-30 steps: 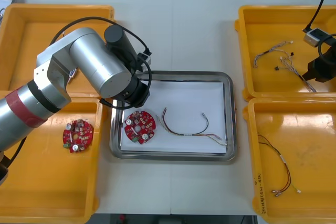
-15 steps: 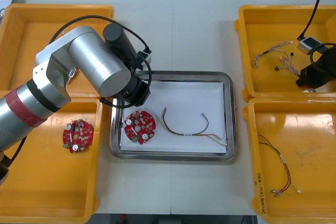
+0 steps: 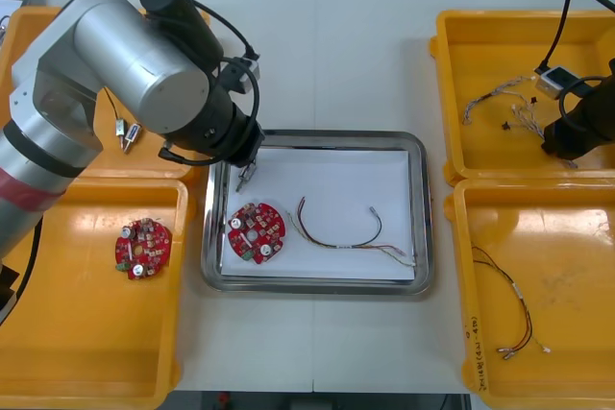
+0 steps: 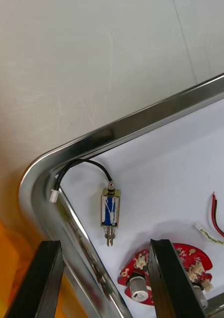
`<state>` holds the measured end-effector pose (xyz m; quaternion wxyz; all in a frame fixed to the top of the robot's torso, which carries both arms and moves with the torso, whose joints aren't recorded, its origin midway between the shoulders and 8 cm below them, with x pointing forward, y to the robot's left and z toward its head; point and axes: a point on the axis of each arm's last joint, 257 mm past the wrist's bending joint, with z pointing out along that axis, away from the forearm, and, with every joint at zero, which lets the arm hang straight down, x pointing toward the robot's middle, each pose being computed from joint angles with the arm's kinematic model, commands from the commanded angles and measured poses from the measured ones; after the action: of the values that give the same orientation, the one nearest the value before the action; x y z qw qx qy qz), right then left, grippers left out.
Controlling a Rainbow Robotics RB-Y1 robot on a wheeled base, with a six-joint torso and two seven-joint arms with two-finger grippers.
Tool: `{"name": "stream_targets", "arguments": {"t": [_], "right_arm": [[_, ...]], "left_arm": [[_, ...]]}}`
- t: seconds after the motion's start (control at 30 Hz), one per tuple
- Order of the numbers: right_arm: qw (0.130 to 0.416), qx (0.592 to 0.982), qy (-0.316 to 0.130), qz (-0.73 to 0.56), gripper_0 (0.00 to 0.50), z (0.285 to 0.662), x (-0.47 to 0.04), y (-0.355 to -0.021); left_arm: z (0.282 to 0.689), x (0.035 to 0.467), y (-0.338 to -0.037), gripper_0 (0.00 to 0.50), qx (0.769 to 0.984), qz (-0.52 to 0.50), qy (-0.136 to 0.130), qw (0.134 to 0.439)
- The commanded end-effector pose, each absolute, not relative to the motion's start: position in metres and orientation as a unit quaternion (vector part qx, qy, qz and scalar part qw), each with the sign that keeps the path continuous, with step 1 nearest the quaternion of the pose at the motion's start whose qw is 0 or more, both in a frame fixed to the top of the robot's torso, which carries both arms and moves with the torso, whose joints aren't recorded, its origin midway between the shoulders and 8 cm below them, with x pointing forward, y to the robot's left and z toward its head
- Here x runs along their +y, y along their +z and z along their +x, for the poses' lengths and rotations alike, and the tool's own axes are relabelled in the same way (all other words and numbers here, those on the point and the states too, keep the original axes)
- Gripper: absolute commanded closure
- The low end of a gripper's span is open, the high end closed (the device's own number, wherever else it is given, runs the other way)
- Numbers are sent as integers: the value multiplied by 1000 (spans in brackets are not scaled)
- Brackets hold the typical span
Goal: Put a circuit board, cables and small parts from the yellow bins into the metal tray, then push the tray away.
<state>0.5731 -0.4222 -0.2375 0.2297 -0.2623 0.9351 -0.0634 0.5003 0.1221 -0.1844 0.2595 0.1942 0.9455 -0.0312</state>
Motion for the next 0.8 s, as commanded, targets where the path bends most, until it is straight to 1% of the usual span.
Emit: {"name": "stream_targets", "arguments": {"t": [0.03, 0.2, 0.33, 0.43, 0.57, 0.7, 0.8], "right_arm": [[225, 932, -66, -278, 500, 575, -412, -245], [219, 933, -63, -278, 500, 571, -412, -246], [219, 933, -65, -279, 500, 571, -416, -244], [224, 931, -68, -280, 500, 573, -418, -239], [231, 926, -83, -286, 500, 576, -424, -223], [225, 923, -94, -298, 500, 571, -423, -199], [219, 923, -93, -301, 500, 562, -422, -181]], "left_arm": [[493, 122, -150, 0, 951, 133, -69, 272], [487, 148, -121, 0, 953, 110, -65, 276], [486, 168, -107, 0, 954, 91, -59, 278], [487, 186, -98, 0, 956, 73, -54, 279], [488, 213, -89, 0, 958, 43, -42, 281], [495, 234, -80, 0, 956, 16, -37, 290], [499, 248, -76, 0, 956, -3, -35, 292]]}}
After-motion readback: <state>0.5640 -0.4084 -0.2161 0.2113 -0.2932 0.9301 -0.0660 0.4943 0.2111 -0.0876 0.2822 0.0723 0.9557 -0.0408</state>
